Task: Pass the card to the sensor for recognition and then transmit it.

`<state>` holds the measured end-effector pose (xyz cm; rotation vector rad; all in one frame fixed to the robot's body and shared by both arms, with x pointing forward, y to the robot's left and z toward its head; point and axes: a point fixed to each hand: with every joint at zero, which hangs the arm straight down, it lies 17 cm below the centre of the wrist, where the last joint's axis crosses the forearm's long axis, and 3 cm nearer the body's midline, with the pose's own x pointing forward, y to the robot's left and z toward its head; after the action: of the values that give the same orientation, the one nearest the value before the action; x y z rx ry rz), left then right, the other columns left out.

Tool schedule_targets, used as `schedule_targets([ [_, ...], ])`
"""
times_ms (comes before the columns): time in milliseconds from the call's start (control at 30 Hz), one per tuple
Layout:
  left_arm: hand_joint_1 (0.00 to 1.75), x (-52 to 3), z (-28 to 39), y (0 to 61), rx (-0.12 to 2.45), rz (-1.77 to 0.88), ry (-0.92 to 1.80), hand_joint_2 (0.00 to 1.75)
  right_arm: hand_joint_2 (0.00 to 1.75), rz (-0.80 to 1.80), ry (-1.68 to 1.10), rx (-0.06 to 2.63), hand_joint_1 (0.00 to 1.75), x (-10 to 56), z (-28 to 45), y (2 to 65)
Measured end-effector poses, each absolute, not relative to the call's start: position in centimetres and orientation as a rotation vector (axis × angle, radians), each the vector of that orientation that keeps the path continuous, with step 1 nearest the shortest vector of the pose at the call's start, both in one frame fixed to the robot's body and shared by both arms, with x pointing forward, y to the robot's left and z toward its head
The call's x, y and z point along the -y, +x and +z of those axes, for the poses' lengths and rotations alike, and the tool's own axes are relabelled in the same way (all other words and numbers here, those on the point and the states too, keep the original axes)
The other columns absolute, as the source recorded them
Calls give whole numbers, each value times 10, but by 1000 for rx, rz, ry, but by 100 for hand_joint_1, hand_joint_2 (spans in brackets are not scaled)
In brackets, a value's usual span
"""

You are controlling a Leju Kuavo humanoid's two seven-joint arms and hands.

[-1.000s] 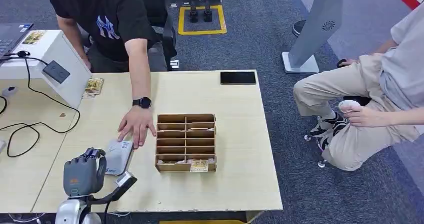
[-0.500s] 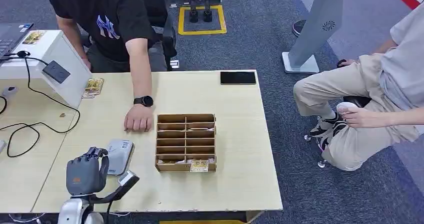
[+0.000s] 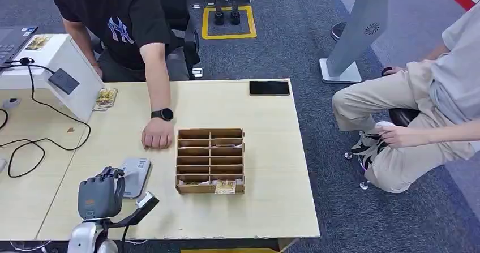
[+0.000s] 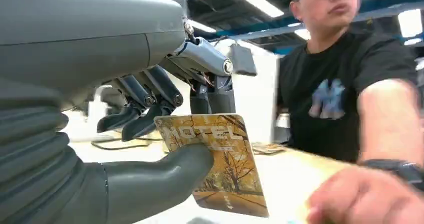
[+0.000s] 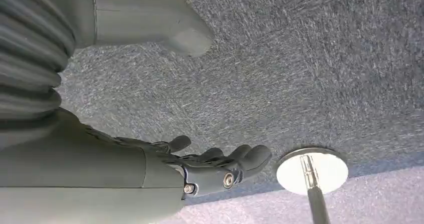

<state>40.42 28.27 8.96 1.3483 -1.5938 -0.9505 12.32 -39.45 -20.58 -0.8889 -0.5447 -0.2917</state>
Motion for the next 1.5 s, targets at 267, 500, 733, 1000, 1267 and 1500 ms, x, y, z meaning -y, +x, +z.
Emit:
schedule_targets([
  [267, 175, -262, 41, 406, 1523, -1102, 1271, 175, 175, -288, -884, 554, 0, 395, -206, 127],
  [500, 175, -253, 30, 412, 1527, -1177, 1244, 175, 175, -276, -881, 559, 0, 396, -206, 129],
  [733, 175, -254, 25, 415, 1510, -1187, 1238, 175, 175, -273, -880, 560, 0, 396, -206, 128],
  [1000, 175, -258, 17, 412, 1480, -1166, 1225, 175, 175, -262, -875, 560, 0, 395, -207, 129],
  [1267, 175, -254, 87, 404, 1806, -531, 956, 175, 175, -265, -879, 549, 0, 394, -207, 126],
  [1500, 175, -260, 167, 412, 1926, 220, 510, 175, 175, -260, -896, 551, 0, 391, -203, 125],
])
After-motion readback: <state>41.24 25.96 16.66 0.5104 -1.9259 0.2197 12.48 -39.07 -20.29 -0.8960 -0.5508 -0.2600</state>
